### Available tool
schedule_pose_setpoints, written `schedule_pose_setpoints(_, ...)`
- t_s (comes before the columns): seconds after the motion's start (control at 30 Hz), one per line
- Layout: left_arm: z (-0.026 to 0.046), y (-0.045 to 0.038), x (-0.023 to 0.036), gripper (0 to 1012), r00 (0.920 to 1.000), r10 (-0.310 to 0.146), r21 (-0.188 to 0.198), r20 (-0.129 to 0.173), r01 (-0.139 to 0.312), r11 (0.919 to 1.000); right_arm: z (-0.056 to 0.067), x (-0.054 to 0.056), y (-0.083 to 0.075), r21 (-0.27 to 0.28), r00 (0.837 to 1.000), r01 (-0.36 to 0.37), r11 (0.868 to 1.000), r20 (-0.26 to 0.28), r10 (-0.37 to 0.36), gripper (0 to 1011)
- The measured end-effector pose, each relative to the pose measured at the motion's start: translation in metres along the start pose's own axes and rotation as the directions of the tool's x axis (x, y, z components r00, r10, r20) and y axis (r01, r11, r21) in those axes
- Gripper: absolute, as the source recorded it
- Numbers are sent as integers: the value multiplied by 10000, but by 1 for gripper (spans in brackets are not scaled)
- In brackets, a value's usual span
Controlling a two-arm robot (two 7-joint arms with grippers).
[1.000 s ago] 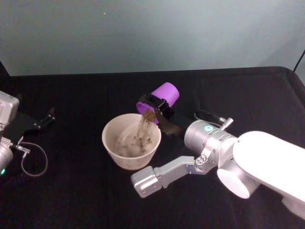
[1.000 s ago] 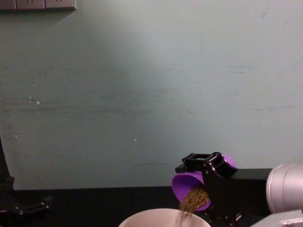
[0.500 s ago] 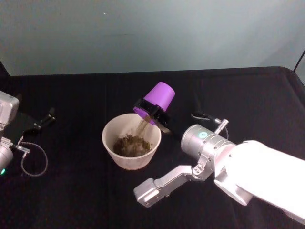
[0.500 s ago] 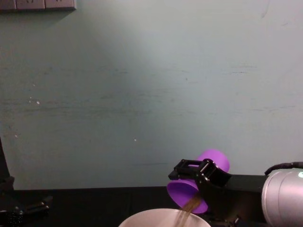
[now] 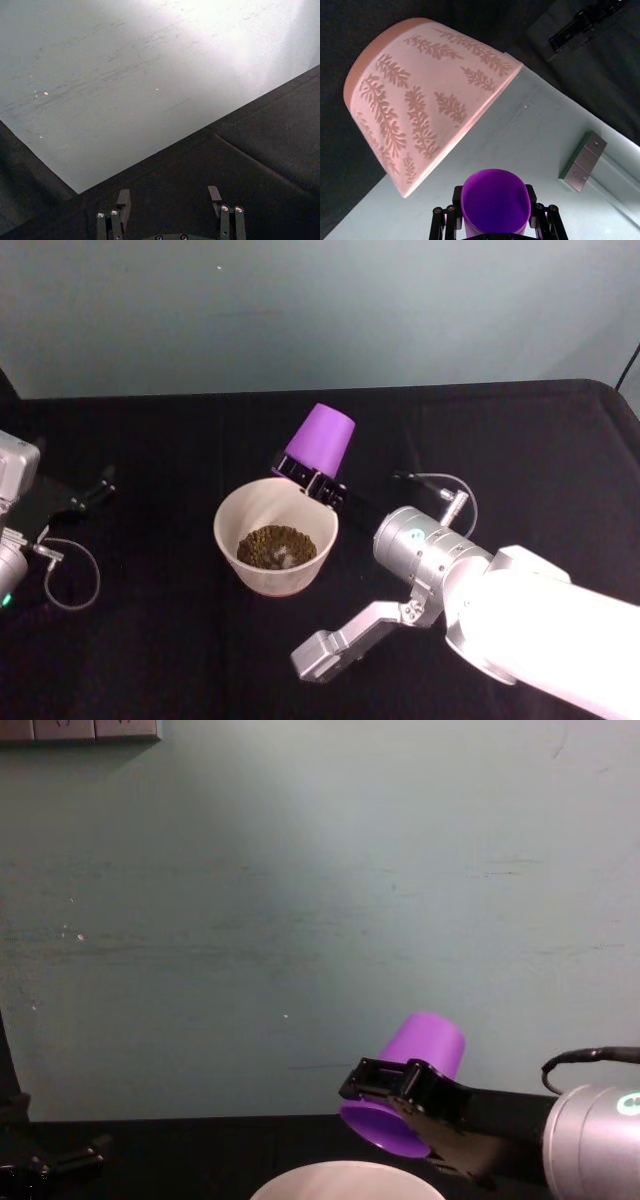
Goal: Pick up the cup and pour the mung beans from the cup into the bowl.
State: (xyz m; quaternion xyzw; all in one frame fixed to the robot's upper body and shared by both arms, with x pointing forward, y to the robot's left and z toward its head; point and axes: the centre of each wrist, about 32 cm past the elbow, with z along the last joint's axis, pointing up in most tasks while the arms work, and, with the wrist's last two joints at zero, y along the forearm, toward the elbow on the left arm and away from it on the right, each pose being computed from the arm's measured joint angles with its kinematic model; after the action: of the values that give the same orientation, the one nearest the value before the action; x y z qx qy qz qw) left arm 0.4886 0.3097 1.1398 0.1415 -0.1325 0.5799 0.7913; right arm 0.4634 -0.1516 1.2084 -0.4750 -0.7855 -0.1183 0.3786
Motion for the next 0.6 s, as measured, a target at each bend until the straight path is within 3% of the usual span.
schedule_pose_setpoints(0.2, 0, 0, 0, 1000, 10000, 0, -1, 0, 0, 10000, -59, 44, -13, -26, 9967, 75, 10000, -812, -77, 723)
schedule_pose_setpoints(0.3, 0, 0, 0, 1000, 10000, 0, -1, 0, 0, 10000, -165, 75, -49, -70, 9765, 295, 9995, -2132, -303, 722)
schedule_pose_setpoints(0.33, 0, 0, 0, 1000, 10000, 0, 0, 0, 0, 10000, -165, 75, -49, -70, 9765, 295, 9995, -2132, -303, 722)
schedule_pose_setpoints(0.37, 0, 0, 0, 1000, 10000, 0, 0, 0, 0, 10000, -233, 77, -73, -143, 9513, 451, 9989, -3046, -474, 722)
schedule_pose_setpoints(0.4, 0, 0, 0, 1000, 10000, 0, -1, 0, 0, 10000, -326, 54, -98, -342, 8868, 739, 9967, -4549, -814, 722)
schedule_pose_setpoints(0.43, 0, 0, 0, 1000, 10000, 0, 0, 0, 0, 10000, -370, 37, -110, -474, 8487, 859, 9952, -5197, -981, 723)
schedule_pose_setpoints(0.5, 0, 0, 0, 1000, 10000, -1, 0, 0, 1, 10000, -470, 0, -131, -692, 7481, 1034, 9922, -6520, -1235, 722)
schedule_pose_setpoints(0.53, 0, 0, 0, 1000, 10000, 0, 0, 1, 0, 10000, -569, -40, -150, -922, 6373, 1111, 9895, -7574, -1422, 722)
schedule_pose_setpoints(0.57, 0, 0, 0, 1000, 10000, 1, 1, 0, -1, 10000, -608, -63, -157, -989, 5912, 1100, 9890, -7933, -1451, 722)
schedule_pose_setpoints(0.6, 0, 0, 0, 1000, 10000, 0, 0, 0, 0, 10000, -663, -95, -165, -1101, 5296, 1074, 9881, -8348, -1506, 722)
